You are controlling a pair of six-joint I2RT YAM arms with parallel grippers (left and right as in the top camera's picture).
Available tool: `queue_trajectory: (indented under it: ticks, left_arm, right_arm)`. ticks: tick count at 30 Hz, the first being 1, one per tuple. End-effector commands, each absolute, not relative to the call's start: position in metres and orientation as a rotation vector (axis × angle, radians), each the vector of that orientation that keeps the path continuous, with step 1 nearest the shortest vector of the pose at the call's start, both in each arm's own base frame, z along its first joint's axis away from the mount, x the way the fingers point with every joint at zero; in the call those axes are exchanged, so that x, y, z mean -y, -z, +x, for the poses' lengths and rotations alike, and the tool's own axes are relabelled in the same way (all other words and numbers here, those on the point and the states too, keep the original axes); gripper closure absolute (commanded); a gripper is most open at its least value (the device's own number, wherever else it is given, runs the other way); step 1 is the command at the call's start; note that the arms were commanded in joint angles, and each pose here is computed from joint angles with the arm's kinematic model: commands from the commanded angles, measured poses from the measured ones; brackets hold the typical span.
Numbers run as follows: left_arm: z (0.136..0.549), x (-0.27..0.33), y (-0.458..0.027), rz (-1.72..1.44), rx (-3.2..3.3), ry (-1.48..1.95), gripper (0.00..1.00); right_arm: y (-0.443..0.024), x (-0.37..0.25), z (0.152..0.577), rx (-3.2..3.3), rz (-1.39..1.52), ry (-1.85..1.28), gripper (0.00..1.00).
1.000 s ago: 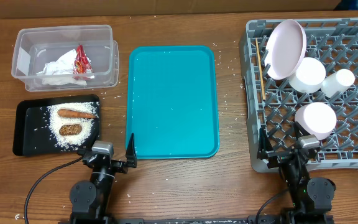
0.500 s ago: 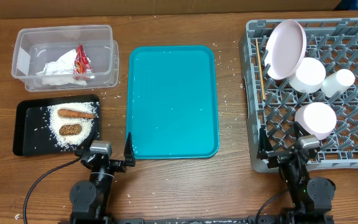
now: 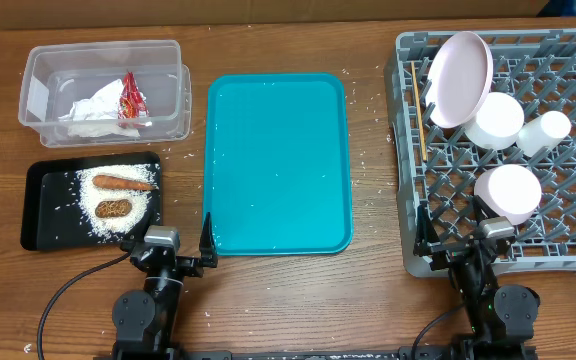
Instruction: Sort waste into correct bins and load items into the dishwasher
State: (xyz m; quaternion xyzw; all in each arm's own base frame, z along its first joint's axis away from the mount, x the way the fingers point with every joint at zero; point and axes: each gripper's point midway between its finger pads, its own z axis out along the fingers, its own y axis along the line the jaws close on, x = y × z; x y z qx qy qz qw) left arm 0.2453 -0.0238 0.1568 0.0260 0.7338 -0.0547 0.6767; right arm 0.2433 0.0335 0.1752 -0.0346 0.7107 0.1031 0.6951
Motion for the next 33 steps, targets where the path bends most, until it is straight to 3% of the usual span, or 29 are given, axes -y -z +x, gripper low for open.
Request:
queue_trajectory:
  ticks: [1, 33]
  left_arm:
    - [0.2454, 0.0185, -0.1571, 0.07, -1.642, 0.063, 0.0]
    - [0.2456, 0.0151, -0.156, 0.056, -1.646, 0.047, 0.0]
  right_arm:
    - [-0.1734, -0.031, 0.2437, -1.583, -0.065, -0.222, 0.0]
    - [-0.1734, -0.031, 0.2437, -1.583, -0.065, -0.222, 0.0]
